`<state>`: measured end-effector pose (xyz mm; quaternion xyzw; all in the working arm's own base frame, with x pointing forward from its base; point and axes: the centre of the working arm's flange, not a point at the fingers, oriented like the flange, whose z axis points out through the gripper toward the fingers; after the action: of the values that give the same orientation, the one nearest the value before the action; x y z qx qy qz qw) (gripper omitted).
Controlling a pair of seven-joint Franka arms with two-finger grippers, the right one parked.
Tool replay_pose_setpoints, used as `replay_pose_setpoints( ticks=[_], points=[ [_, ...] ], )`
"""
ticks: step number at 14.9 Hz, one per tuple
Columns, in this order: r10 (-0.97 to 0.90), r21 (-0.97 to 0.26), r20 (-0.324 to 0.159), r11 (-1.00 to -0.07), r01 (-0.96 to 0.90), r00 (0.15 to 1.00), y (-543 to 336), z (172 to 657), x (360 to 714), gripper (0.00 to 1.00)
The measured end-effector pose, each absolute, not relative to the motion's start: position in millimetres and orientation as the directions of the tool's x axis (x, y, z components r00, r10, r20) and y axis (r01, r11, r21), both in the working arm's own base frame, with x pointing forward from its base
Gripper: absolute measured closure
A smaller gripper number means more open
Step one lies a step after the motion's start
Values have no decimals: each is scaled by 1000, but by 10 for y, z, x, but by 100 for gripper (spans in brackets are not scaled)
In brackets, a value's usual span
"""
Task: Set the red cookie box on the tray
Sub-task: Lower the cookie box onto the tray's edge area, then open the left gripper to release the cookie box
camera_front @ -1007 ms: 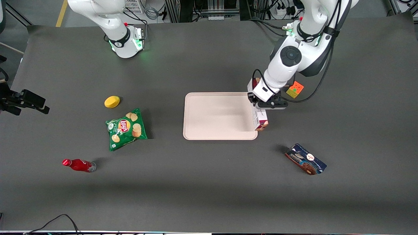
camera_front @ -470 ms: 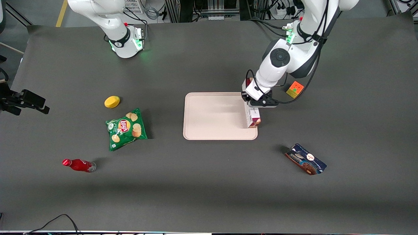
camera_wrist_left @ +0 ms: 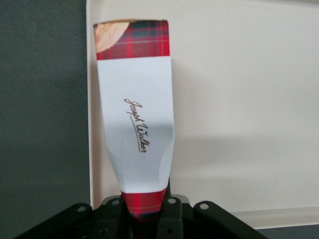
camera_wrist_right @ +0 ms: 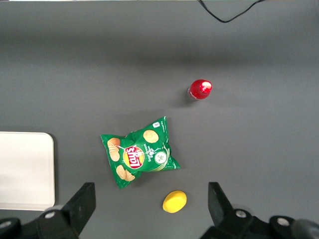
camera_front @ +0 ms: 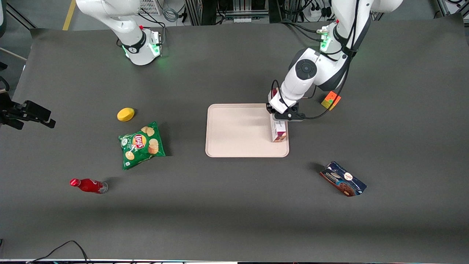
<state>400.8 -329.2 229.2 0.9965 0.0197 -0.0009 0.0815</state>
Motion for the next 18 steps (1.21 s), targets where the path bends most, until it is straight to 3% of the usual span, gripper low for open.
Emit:
replay_pose_setpoints(
  ticks=[2,4,5,9,11,14,18],
  points=[
    [46,162,-3,-986,46,999,-3269,2292,4035,68],
    [59,161,1,-985,58,998,-3221,2299,4087,67],
    [64,161,4,-985,62,998,-3203,2304,4110,60],
    [81,164,12,-983,78,997,-3168,2377,4235,20],
    [95,136,-24,-986,98,995,-3125,2545,4413,1],
    [56,92,-78,-994,63,995,-2893,3199,4900,0],
    [-76,100,-36,-992,-72,996,-1879,3889,5480,0]
  ],
)
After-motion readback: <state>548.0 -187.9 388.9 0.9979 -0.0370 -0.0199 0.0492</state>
